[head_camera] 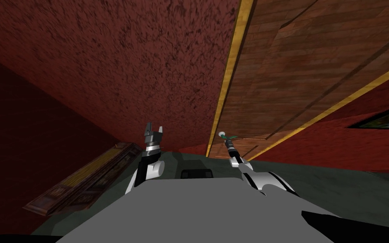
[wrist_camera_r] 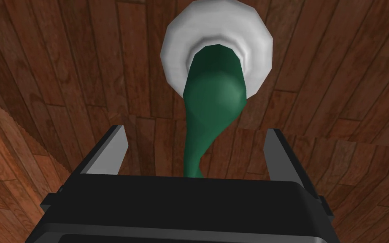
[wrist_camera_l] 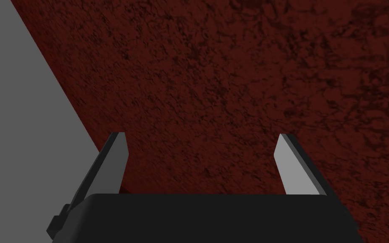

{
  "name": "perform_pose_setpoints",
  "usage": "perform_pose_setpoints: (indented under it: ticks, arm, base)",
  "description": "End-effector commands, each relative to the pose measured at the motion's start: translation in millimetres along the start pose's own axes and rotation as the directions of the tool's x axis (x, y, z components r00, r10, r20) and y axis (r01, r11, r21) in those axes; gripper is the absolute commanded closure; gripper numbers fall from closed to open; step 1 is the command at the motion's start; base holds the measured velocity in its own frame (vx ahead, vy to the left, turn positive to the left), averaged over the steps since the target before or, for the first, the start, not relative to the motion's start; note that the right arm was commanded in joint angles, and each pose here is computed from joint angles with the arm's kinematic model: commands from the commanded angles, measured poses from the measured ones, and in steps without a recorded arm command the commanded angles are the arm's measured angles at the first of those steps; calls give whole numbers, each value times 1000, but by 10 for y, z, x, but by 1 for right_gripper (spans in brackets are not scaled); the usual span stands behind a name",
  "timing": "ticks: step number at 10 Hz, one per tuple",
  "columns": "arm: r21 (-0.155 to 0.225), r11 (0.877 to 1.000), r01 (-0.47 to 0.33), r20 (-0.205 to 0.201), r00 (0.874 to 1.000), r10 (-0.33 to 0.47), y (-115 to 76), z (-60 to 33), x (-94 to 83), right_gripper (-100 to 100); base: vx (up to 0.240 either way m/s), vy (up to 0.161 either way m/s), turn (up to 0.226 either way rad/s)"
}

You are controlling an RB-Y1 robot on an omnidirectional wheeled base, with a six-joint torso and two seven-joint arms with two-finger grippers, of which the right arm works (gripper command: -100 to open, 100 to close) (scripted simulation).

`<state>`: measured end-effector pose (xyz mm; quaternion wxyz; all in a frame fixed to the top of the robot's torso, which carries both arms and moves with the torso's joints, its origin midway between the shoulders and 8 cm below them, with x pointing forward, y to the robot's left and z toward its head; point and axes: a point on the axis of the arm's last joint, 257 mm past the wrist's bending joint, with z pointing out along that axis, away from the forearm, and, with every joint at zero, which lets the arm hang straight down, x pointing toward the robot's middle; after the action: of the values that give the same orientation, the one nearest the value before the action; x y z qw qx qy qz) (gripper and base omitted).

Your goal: Pull the door open

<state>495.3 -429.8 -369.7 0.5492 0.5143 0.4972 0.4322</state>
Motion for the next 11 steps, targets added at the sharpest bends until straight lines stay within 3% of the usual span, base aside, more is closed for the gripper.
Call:
perform_pose_setpoints:
  ticks: [1,2,3,4,6,7,11]
  arm:
    - [7,1000,0,2,1000,0,-11,-16,-20,-100]
    - [-15,1000,-1,-4,1000,1,79,31,8,-100]
    - [-27,1000,-1,22,1000,2,124,8,-176,-100]
    - [-27,1000,-1,30,1000,1,124,-6,-235,-100]
    - [-31,1000,-1,28,1000,2,130,-4,-221,-100]
    - [-31,1000,-1,28,1000,2,130,-4,-221,100]
    - [-31,1000,-1,28,1000,2,130,-4,-221,100]
  base:
    - [7,1,-22]
    - [-6,2,-5]
    - [32,-1,272]
    - [68,-13,160]
    - [40,-8,-4]
    - [0,0,0]
    - [-2,0,-2]
